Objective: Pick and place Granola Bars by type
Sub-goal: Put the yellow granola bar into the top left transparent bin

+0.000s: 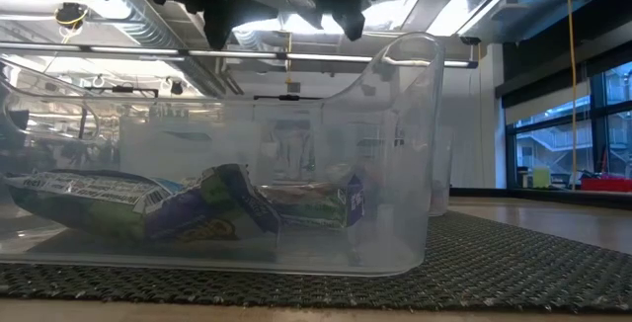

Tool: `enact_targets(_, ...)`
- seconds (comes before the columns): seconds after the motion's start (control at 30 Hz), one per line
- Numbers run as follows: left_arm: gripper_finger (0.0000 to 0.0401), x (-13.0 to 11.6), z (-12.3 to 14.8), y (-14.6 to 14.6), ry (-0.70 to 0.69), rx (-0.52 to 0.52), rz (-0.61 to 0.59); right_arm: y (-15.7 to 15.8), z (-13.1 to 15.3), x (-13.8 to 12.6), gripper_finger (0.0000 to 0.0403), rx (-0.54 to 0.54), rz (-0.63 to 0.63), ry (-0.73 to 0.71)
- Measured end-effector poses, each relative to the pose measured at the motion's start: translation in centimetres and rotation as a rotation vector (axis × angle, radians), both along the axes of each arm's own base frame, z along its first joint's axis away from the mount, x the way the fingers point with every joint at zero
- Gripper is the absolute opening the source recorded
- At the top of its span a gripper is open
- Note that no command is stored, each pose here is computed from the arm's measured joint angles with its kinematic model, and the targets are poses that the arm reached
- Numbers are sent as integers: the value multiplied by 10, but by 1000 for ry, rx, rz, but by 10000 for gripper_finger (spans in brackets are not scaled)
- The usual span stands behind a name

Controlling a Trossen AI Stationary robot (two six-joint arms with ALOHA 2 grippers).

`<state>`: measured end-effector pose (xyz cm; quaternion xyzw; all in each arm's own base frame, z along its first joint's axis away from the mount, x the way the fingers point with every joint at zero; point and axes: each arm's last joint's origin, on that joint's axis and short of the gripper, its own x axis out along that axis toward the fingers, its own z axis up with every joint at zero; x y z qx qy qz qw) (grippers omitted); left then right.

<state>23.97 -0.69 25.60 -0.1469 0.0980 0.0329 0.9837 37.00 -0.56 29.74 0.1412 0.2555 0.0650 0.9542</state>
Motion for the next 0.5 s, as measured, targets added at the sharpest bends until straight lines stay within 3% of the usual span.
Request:
enact_targets(0.1,151,0,1,1,-16,-18,43,3,0,0,44,-4,10,0)
enact_targets(0.5,153,1,3,1,-36,2,34,2,0,0,44,-22,18,-5)
